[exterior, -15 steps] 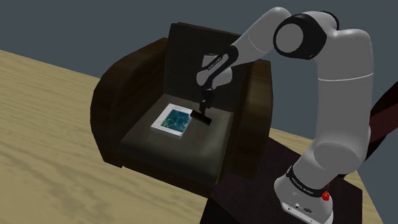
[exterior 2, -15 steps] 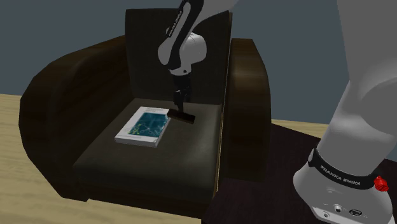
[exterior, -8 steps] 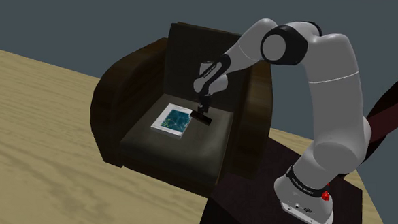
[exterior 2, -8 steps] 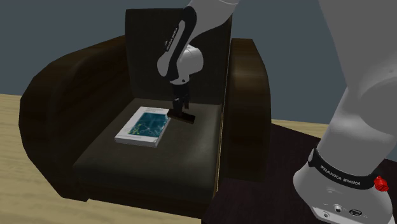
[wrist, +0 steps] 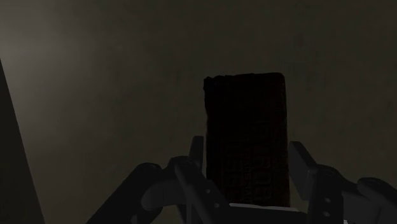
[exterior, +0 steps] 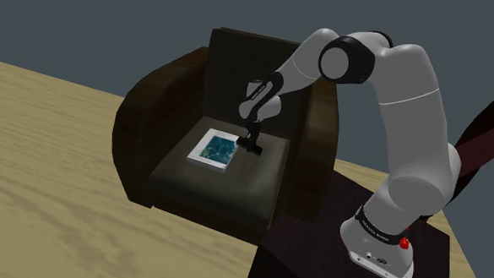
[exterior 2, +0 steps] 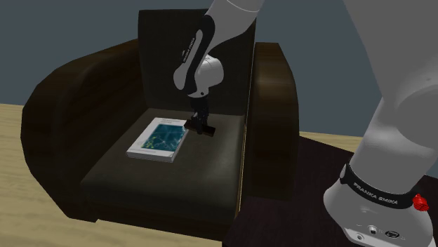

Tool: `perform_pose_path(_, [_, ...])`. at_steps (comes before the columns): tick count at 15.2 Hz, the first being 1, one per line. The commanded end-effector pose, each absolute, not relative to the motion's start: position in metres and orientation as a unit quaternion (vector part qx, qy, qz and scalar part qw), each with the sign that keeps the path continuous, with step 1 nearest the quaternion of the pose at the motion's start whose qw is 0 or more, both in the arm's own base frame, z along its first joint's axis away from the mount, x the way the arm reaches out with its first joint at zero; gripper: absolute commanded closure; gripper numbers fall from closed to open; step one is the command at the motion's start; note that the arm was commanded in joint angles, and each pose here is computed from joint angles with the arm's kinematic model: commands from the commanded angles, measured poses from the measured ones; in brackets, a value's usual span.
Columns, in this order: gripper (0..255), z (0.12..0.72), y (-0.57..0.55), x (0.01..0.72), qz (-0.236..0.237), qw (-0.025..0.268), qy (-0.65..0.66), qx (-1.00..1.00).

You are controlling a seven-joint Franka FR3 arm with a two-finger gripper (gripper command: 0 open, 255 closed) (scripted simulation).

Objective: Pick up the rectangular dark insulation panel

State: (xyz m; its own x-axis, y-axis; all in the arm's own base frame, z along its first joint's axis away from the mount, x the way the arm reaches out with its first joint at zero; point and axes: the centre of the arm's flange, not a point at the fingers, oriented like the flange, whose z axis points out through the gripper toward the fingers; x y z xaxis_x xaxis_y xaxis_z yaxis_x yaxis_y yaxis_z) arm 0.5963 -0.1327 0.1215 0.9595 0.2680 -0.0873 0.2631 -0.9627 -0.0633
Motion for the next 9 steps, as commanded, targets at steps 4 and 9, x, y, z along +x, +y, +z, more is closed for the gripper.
perform_pose_path(4, [255, 0.121, -0.133, 0.596, 0.048, 0.026, -0.134, -0.989])
perform_pose_path(9, [255, 0.137, -0.132, 0.596, 0.048, 0.026, -0.134, -0.989])
